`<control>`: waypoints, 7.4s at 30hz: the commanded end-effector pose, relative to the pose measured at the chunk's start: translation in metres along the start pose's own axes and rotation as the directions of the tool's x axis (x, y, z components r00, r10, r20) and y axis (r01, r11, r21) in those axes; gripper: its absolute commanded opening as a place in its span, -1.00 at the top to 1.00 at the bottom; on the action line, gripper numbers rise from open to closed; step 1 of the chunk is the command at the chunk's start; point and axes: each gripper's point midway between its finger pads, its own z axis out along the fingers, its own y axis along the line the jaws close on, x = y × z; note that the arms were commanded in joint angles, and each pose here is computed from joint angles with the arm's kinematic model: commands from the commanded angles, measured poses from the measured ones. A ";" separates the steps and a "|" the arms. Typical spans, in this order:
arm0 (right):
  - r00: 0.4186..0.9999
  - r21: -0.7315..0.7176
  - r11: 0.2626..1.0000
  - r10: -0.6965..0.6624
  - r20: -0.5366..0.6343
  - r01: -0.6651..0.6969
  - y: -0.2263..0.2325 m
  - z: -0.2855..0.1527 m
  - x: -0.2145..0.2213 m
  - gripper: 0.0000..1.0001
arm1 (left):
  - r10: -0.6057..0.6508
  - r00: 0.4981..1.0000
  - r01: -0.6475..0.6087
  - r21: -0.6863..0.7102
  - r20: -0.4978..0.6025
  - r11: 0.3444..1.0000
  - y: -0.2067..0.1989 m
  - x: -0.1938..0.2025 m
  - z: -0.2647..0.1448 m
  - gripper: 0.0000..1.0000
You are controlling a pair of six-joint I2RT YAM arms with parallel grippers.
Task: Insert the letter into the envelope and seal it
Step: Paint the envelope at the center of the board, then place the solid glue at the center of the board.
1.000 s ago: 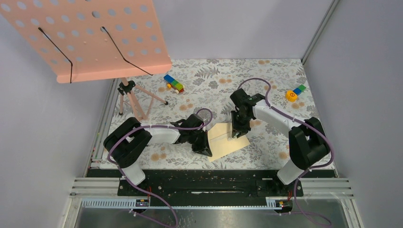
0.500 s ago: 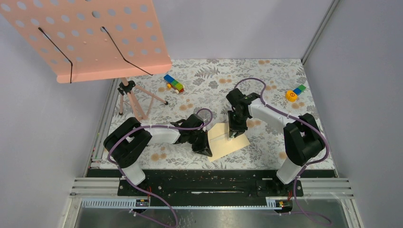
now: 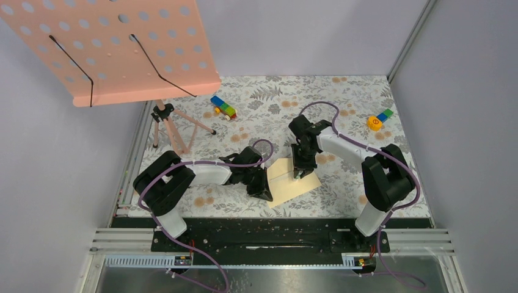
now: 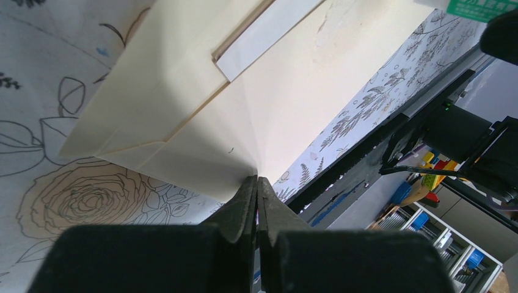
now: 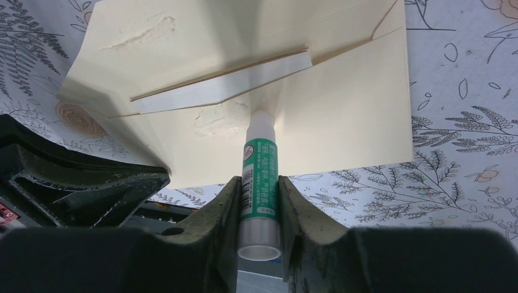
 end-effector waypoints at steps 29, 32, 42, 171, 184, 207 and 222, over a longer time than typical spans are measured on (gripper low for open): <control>0.997 0.138 0.988 -0.077 0.021 0.074 -0.007 0.010 -0.001 1.00 | 0.019 1.000 -0.019 -0.008 0.023 1.000 0.001 -0.004 0.004 1.00; 0.997 0.134 0.988 -0.075 0.012 0.073 -0.006 0.013 0.000 1.00 | 0.018 1.000 -0.018 -0.008 0.024 1.000 0.001 -0.004 0.004 1.00; 0.997 0.141 0.987 -0.075 -0.001 0.074 -0.008 0.021 0.003 1.00 | 0.019 1.000 -0.019 -0.006 0.025 1.000 0.000 -0.004 0.004 1.00; 0.977 0.228 0.962 -0.180 0.118 0.149 0.018 0.004 -0.035 1.00 | -0.006 1.000 0.006 0.008 0.022 1.000 -0.001 0.004 0.007 1.00; 0.996 -0.280 0.959 0.061 0.067 -0.040 0.066 -0.036 -0.041 1.00 | -0.007 1.000 0.006 0.013 0.020 1.000 0.000 0.005 0.008 1.00; 0.880 -0.732 0.636 0.463 0.108 -0.245 -0.036 -0.051 -0.104 1.00 | 0.084 0.994 -0.090 0.074 0.072 0.993 -0.033 -0.004 -0.016 1.00; 0.754 -0.847 0.418 0.656 0.032 -0.328 -0.089 -0.022 -0.126 1.00 | 0.146 0.976 -0.158 0.061 0.160 0.986 -0.060 -0.021 -0.046 1.00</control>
